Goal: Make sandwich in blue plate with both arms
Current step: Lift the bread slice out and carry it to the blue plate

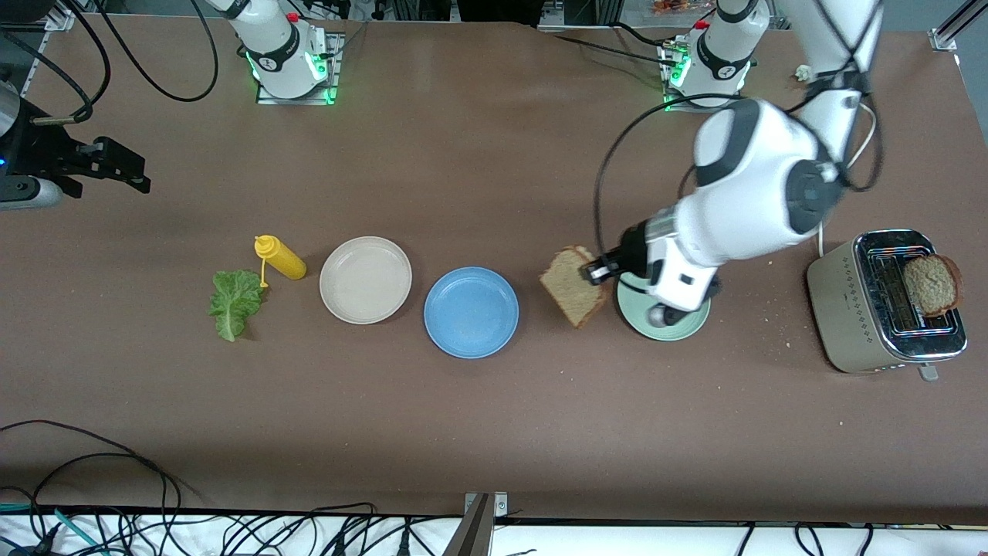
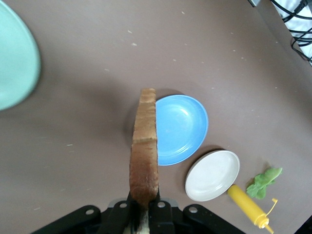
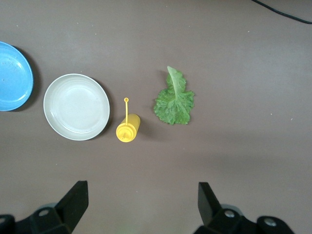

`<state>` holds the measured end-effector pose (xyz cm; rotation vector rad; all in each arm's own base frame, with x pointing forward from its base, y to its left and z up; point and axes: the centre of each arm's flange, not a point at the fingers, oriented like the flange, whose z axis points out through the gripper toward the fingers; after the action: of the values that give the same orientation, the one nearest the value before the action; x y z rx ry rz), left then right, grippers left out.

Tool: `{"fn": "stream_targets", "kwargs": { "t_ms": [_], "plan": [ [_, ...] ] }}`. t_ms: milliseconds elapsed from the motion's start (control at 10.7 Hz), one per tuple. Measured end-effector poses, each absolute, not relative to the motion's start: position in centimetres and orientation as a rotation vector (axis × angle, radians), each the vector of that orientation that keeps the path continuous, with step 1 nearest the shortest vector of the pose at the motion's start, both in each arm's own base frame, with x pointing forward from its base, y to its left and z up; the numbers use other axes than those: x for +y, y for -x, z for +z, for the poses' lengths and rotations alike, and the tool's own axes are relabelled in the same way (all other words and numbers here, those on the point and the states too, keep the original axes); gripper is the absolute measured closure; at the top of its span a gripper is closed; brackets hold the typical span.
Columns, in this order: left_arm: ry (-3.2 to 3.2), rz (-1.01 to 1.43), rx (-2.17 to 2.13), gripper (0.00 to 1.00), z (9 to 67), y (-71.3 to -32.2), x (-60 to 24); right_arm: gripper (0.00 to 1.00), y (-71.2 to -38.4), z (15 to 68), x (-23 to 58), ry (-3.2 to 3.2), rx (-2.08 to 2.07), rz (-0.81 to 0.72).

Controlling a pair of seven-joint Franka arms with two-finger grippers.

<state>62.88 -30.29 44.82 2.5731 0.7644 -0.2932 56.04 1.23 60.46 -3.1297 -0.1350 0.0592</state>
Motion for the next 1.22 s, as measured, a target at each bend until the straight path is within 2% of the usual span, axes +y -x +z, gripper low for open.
{"fn": "stream_targets", "kwargs": {
  "t_ms": [469,1219],
  "plan": [
    [-2.437,-0.051,0.854,0.9,35.6,-60.9,-42.3,0.0,-56.1,60.3,1.2,3.13,-0.131,0.065],
    [-2.432,0.003,0.837,0.9,29.1,-59.4,-47.2,0.0,-56.1,60.2,1.1,3.13,-0.128,0.066]
  ]
}}
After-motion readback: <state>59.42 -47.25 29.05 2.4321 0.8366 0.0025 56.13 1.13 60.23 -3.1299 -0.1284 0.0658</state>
